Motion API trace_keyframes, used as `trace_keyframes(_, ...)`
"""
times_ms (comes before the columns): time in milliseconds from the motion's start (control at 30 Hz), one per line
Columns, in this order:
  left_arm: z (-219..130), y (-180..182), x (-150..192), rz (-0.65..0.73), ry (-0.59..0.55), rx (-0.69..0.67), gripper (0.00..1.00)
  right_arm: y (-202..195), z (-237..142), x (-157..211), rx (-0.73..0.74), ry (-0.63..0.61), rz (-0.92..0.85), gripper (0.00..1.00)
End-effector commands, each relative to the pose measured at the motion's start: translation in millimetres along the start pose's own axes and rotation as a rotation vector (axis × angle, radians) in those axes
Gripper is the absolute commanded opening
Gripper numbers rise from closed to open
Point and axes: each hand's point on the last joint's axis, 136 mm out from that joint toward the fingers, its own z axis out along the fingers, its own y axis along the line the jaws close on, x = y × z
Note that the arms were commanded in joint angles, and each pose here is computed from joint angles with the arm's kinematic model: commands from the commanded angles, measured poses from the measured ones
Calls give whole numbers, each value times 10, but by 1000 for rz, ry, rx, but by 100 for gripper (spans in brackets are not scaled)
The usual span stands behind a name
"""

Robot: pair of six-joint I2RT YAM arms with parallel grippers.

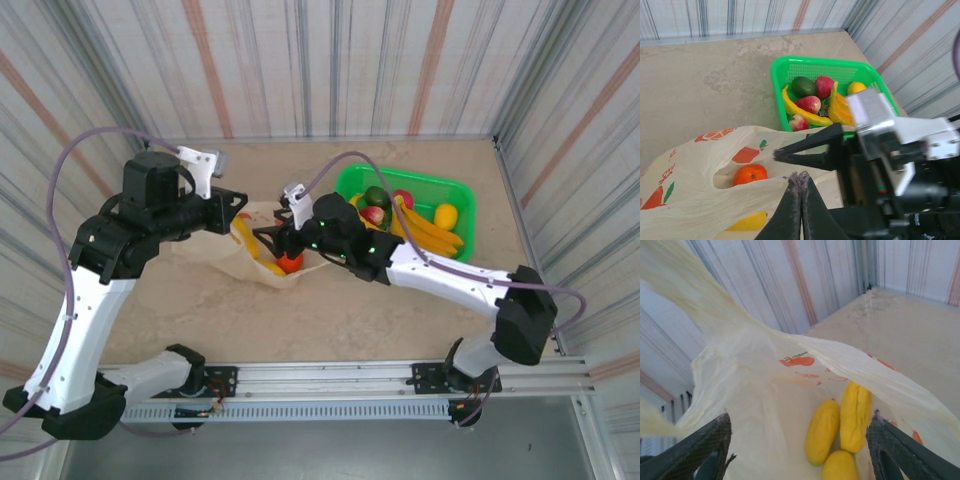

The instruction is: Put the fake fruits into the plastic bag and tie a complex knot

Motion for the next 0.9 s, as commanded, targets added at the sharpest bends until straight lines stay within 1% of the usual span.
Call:
trace_keyframes(0, -22, -46, 23, 1, 8, 22, 0, -15, -280, 61, 1, 57, 1, 70)
trace_keyframes(100, -23, -85, 87, 0, 18, 53, 0, -91, -511, -30, 42, 31, 6, 62)
trace_keyframes(200, 15, -128, 237, -12, 57, 96, 0, -181, -742, -95, 80, 32, 30, 61)
trace_keyframes(267, 30, -187, 354, -18, 86, 139, 0, -210, -864, -100, 76, 59, 57, 61)
trace_keyframes(333, 22, -243, 480, -23, 113, 177, 0, -113, -941, -16, -9, 140, 76, 63)
trace_keyframes(400, 11, -286, 589, -20, 130, 207, 0, -124, -998, 65, -5, 205, 85, 63)
trace_keyframes(467, 14, -290, 697, -16, 147, 215, 0, -259, -1083, 81, 56, 213, 95, 63)
trace_keyframes(500, 14, -280, 744, -17, 154, 213, 0, -355, -1146, 58, 85, 197, 112, 63)
trace_keyframes(600, 54, -218, 841, -23, 175, 190, 0, -814, -1358, -36, 214, 134, 219, 61)
trace_keyframes(667, 68, -186, 878, -24, 182, 178, 0, -1052, -1466, -65, 281, 117, 275, 61)
trace_keyframes(867, 1, -13, 1109, -45, 221, 92, 0, -1618, -1660, 87, 522, 186, 356, 63)
